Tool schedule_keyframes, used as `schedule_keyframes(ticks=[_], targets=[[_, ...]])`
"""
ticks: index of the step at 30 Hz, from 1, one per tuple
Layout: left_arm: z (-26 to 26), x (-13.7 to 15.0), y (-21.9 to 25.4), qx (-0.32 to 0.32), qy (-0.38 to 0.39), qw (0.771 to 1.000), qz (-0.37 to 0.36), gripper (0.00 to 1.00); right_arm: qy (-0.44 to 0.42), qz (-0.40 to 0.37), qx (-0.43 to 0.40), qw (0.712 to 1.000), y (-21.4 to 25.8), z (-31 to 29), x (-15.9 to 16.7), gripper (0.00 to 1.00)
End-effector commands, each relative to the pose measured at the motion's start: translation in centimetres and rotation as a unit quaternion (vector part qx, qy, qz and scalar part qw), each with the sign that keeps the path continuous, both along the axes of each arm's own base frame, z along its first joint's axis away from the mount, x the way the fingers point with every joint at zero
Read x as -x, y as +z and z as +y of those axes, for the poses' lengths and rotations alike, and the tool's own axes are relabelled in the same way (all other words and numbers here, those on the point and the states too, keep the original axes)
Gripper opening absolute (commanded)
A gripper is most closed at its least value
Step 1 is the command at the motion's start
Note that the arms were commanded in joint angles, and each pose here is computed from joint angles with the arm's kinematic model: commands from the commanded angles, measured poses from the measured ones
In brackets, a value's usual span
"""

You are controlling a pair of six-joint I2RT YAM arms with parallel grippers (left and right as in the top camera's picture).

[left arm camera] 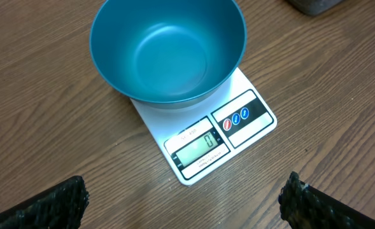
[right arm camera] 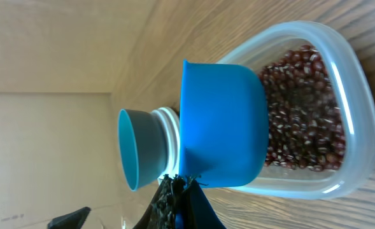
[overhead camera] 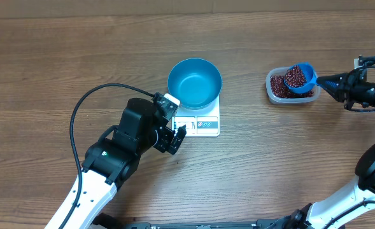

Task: Scoop item into bowl and weigh 150g on scale
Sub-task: 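Scoop red beans and lift the filled scoop with the right gripper, then carry the filled scoop left over the teal bowl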

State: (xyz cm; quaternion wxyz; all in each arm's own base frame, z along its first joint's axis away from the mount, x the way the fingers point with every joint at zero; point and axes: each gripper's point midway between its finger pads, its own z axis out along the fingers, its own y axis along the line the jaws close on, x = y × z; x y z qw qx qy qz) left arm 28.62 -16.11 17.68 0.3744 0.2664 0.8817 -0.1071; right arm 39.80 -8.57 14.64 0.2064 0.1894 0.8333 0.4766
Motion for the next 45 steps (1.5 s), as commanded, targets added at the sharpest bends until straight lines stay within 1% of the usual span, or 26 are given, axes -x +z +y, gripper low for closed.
schedule_keyframes(ticks=[1,7,12,17,22,29,33,39,45], targets=[[0.0,0.0,-0.2,0.000,-0.004,1.000,0.002,1.00,0.003,-0.029,-0.032,0.999,1.2,0.3,-0.3,0.04],[0.0,0.0,-0.2,0.000,-0.004,1.000,0.002,0.99,0.005,-0.049,-0.065,0.997,2.5,0.8,-0.4,0.04],[0.0,0.0,-0.2,0.000,-0.004,1.000,0.001,1.00,0.006,-0.052,-0.088,0.995,3.2,1.2,-0.2,0.04],[0.0,0.0,-0.2,0.000,-0.004,1.000,0.001,0.99,0.017,-0.061,-0.087,0.994,4.1,2.1,-0.2,0.04],[0.0,0.0,-0.2,0.000,-0.004,1.000,0.002,1.00,0.038,-0.088,-0.082,0.992,6.5,3.9,0.0,0.04],[0.0,0.0,-0.2,0.000,-0.004,1.000,0.002,1.00,0.090,-0.136,-0.082,0.983,10.6,8.2,0.8,0.04],[0.0,0.0,-0.2,0.000,-0.004,1.000,0.002,1.00,0.128,-0.149,-0.079,0.977,11.9,11.2,1.4,0.04],[0.0,-0.1,-0.2,0.001,-0.004,1.000,0.001,1.00,0.191,-0.160,-0.079,0.965,12.3,15.9,1.9,0.04],[0.0,-0.1,-0.2,0.001,-0.004,1.000,0.001,0.99,0.262,-0.192,-0.050,0.944,11.9,21.1,2.1,0.04]])
